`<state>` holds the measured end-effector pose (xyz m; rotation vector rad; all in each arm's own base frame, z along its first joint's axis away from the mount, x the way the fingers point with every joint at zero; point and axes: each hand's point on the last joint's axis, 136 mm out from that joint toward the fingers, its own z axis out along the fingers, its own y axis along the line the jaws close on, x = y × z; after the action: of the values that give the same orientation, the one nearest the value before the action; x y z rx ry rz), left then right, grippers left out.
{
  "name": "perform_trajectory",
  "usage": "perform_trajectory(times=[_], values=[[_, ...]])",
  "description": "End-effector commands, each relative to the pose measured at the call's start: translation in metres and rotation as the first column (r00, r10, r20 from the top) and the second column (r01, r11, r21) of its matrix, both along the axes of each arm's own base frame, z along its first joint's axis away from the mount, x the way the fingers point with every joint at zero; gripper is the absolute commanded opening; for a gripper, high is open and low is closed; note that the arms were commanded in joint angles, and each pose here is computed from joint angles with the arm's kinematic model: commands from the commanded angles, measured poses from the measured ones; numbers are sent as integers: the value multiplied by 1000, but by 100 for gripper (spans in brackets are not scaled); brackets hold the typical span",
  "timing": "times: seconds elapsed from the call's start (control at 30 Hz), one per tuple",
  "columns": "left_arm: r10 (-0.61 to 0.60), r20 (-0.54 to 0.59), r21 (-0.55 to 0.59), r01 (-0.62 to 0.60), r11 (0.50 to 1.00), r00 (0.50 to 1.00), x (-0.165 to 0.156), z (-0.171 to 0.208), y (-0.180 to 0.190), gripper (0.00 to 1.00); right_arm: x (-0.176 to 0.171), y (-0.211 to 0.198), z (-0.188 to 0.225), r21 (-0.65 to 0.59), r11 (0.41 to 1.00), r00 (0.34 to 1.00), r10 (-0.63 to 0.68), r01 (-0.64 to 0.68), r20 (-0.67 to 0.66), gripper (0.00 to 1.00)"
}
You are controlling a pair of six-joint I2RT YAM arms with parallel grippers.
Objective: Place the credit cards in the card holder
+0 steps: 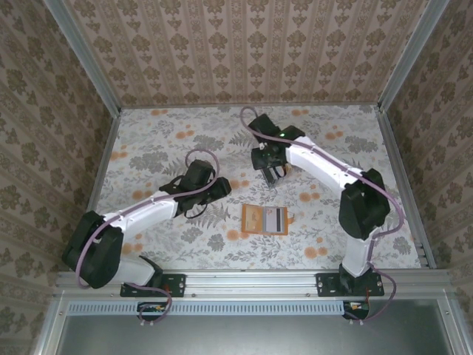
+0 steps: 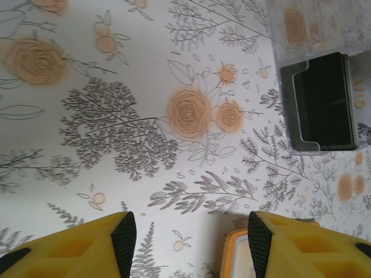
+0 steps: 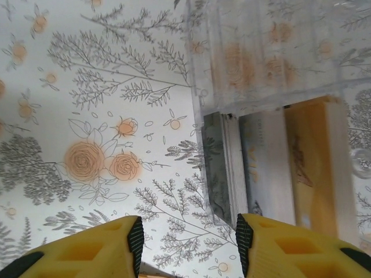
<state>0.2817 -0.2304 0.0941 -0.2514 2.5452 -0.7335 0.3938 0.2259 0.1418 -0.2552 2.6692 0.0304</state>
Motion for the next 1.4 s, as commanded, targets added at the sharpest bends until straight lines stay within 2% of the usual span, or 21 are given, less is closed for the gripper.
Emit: perform_trajectory(times=[0.0,0.13,0.33,0.9,1.37], values=[[20,10,15,-20,1000,1000,-2,1,11,56,1,-14,-20,-200,980,1000,-9,7,-11,46],[25,8,12,-25,1000,1000,-3,0,14,56,5,-15,-34,-346,938,1000,-5,2,-9,43],[30,-2,13,-30,999,1000,-5,-4,15,56,8,-14,-44,-432,902,1000,15,-13,1,43],[35,-13,8,-35,999,999,-6,-8,17,57,18,-18,-60,-501,866,1000,7,-3,6,41],[40,-15,7,-40,999,999,-7,-10,18,57,23,-28,-76,-588,809,1000,8,0,11,42]])
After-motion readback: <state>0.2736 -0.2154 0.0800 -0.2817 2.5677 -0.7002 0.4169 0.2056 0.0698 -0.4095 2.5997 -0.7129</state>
